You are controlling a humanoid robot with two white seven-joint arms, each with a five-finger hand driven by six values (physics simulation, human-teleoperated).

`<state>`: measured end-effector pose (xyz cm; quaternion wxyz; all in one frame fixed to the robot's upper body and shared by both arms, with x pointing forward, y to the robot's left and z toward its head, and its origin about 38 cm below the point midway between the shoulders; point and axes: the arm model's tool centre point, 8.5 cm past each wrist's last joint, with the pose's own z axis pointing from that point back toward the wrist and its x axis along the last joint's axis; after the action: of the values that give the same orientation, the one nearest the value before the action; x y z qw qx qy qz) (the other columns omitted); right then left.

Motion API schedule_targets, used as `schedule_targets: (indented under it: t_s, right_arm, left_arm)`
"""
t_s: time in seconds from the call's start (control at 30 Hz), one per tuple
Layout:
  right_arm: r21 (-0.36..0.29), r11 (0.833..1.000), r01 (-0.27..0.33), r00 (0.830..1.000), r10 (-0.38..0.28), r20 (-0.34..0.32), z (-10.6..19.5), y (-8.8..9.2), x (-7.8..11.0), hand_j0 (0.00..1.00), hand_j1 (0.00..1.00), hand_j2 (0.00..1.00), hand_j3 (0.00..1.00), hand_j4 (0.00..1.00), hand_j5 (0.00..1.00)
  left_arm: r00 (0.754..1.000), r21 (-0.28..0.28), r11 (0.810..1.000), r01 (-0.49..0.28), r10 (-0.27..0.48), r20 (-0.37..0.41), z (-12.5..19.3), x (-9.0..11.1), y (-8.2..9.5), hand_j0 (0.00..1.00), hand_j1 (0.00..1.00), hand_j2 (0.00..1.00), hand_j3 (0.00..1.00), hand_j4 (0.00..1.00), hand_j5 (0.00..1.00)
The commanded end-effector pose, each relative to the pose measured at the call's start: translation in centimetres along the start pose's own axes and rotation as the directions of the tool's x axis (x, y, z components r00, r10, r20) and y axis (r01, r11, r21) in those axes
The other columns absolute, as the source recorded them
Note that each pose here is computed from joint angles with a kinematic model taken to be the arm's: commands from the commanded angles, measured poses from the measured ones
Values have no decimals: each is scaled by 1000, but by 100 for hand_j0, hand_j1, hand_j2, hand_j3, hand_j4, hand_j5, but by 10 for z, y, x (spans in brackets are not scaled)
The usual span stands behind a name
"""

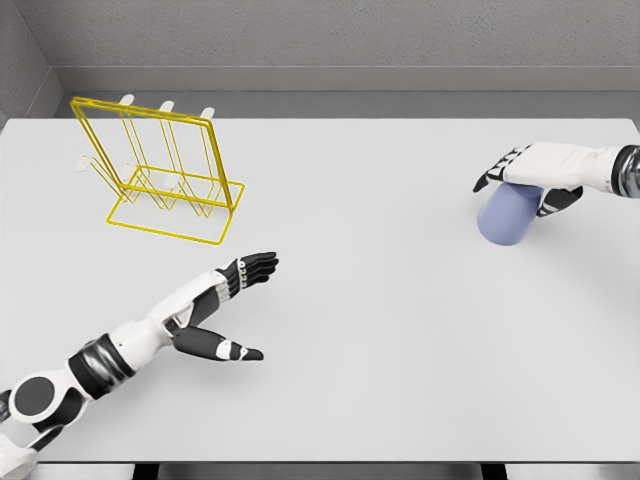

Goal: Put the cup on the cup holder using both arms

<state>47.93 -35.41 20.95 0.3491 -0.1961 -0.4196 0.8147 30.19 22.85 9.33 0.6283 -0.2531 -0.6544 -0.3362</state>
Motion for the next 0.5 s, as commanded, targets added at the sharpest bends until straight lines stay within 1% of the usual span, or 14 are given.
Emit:
schedule_targets:
  t_s: [0.0,0.03,0.07,0.1,0.33,0.37,0.4,0.43,0.47]
  right_arm:
    - [-2,1000,6,1000,-6,5,-1,0,1,77,77,77,77,77,77]
    - [-3,1000,6,1000,-6,4,0,0,1,76,76,76,76,76,76]
    - [-6,1000,9,1000,-9,6,0,0,1,70,70,70,70,70,70]
    - [-7,1000,10,1000,-10,7,0,0,1,70,70,70,70,70,70]
    - [-2,1000,6,1000,-6,2,0,0,0,67,67,67,67,67,67]
    - [-2,1000,6,1000,-6,2,0,0,0,64,64,64,64,64,64]
    - [-3,1000,7,1000,-7,3,0,0,0,64,64,64,64,64,64]
    - [-4,1000,8,1000,-8,4,0,0,0,60,60,60,60,60,60]
    - [-4,1000,8,1000,-8,4,0,0,0,59,59,59,59,59,59]
  left_arm:
    - [1000,10,1000,-22,22,-1,-4,-6,-3,100,100,100,100,100,100]
    - [999,8,999,-32,32,3,-7,-8,-6,100,100,100,100,100,100]
    - [999,15,999,-35,35,-3,-8,-12,-5,100,100,100,100,100,100]
    - [999,19,999,-44,44,-6,-9,-15,-6,100,100,100,100,100,100]
    - [999,31,999,-42,42,-21,-7,-21,-3,100,100,100,100,100,100]
    - [999,33,999,-42,43,-21,-7,-21,-2,100,100,100,100,100,100]
    - [999,33,999,-41,42,-22,-7,-21,-2,100,100,100,100,100,100]
    - [999,34,999,-38,38,-18,-7,-19,0,100,100,100,100,100,100]
    - [999,35,999,-33,34,-15,-8,-18,1,100,100,100,100,100,100]
